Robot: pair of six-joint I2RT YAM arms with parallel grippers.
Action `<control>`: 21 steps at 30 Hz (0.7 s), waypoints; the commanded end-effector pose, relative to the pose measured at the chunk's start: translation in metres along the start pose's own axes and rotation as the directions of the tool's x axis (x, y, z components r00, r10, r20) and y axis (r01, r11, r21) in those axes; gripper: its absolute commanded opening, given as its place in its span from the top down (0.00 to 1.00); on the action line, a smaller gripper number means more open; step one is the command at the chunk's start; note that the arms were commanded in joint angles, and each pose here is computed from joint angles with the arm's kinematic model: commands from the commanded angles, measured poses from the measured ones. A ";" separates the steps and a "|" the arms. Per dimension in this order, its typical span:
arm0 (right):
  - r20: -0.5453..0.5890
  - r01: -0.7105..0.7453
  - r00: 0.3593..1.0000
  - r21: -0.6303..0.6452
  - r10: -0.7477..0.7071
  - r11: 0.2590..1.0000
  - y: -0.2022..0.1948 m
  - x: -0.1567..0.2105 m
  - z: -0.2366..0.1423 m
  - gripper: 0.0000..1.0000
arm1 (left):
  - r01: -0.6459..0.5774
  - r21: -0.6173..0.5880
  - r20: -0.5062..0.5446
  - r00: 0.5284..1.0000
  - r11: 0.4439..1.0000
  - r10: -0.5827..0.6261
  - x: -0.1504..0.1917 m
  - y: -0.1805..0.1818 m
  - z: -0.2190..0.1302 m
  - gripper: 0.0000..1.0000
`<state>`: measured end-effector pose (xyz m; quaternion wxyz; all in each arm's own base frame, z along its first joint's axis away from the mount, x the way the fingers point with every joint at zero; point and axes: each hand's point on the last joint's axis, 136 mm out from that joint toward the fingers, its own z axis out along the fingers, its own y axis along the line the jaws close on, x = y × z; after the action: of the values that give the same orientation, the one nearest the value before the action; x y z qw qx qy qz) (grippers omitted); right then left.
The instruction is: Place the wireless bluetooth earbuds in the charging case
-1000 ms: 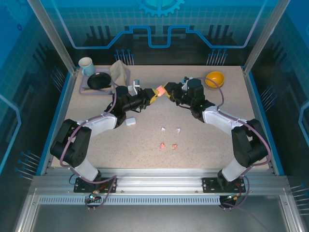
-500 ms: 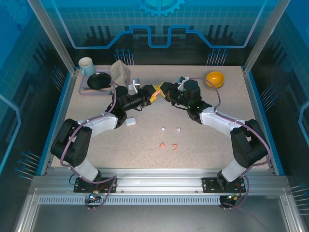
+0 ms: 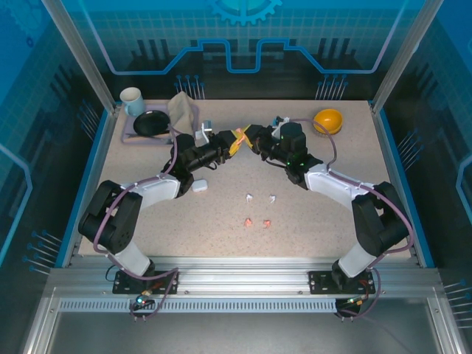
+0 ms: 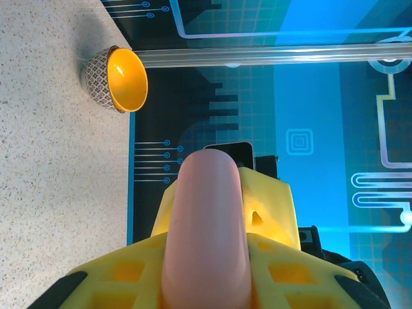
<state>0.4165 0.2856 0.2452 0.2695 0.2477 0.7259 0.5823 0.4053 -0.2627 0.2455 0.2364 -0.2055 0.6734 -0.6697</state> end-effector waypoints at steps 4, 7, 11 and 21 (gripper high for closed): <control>0.024 0.031 0.999 -0.025 -0.031 0.999 0.005 -0.006 -0.010 0.61 | -0.075 0.012 -0.017 0.997 0.997 0.075 0.003 -0.003 0.002 0.89; 0.055 0.078 0.995 0.001 -0.078 0.997 0.007 -0.022 -0.032 0.42 | -0.220 -0.035 -0.112 0.970 0.975 0.215 0.016 -0.005 0.001 0.97; 0.065 0.199 0.976 0.112 -0.207 0.974 0.009 -0.042 -0.075 0.38 | -0.468 -0.130 -0.270 0.865 0.874 0.422 0.032 0.001 -0.010 1.00; -0.128 0.539 0.836 0.374 -0.533 0.755 0.004 -0.040 -0.141 0.36 | -0.869 -0.015 -0.248 0.482 0.494 0.840 0.034 -0.007 -0.031 1.00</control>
<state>0.3703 0.1736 0.3175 0.4031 0.1223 0.8090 0.4101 0.3675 -0.2620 0.2567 0.3864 0.1181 0.7770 -0.4827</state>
